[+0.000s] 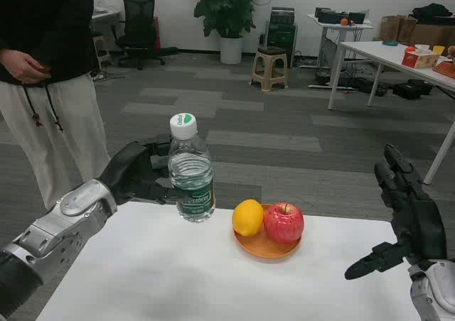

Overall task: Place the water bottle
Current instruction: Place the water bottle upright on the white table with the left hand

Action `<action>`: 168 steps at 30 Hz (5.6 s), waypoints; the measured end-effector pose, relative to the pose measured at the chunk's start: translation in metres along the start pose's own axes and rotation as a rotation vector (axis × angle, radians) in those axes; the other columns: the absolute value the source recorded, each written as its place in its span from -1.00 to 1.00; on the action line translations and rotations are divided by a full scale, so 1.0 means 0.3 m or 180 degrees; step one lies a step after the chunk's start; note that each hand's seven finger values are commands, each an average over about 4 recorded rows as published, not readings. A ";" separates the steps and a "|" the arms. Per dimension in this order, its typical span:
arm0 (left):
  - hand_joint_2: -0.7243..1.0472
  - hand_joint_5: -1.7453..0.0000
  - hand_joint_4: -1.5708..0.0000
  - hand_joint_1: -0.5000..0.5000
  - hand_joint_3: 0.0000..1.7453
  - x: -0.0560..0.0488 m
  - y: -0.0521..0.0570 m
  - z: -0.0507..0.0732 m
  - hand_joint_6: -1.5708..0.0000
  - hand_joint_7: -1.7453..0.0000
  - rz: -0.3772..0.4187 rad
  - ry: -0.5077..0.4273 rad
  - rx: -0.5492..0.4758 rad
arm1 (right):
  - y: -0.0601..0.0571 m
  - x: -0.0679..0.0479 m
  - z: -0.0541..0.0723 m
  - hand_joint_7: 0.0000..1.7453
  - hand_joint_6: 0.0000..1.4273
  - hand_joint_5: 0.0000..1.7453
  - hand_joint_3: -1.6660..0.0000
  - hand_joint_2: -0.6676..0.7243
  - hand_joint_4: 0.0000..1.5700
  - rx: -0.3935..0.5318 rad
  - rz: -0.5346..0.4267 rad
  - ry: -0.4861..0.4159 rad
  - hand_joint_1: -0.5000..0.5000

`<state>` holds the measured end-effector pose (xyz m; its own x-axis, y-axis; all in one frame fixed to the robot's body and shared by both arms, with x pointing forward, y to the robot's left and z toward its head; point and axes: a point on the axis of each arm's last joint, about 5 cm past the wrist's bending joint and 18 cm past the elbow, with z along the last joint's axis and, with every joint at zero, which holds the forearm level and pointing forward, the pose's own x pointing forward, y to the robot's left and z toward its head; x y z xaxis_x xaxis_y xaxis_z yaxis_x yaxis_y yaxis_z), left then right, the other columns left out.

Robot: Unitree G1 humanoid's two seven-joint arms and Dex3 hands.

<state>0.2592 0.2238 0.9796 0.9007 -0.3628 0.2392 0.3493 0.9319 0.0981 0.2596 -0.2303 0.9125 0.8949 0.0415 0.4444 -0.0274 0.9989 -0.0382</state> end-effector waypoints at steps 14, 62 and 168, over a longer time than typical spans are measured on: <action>1.00 -1.00 -1.00 -1.00 -0.20 -0.045 -0.003 0.000 -0.45 -0.76 0.0047 -0.0027 -0.0025 | 0.013 0.012 0.017 -0.92 -1.00 -1.00 1.00 0.45 -1.00 0.0052 0.0046 -0.0123 -1.00; 1.00 -1.00 -1.00 -1.00 -0.25 -0.083 -0.045 -0.238 -0.47 -0.76 -0.0220 0.0476 0.0386 | 0.012 0.011 0.011 -0.92 -1.00 -1.00 1.00 0.45 -1.00 0.0035 0.0051 -0.0082 -1.00; -0.80 -0.18 1.00 -1.00 -0.90 -0.193 -0.100 -0.399 1.00 0.84 -0.0234 0.0615 0.0200 | 0.023 0.006 0.022 -0.92 -1.00 -1.00 1.00 0.36 -1.00 0.0093 0.0082 -0.0161 -1.00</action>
<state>0.2275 0.2173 0.8472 0.9083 -0.4163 0.0401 0.4044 0.8987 0.1700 0.2582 -0.2232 0.9189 0.8701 0.0675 0.4882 -0.0637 0.9977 -0.0245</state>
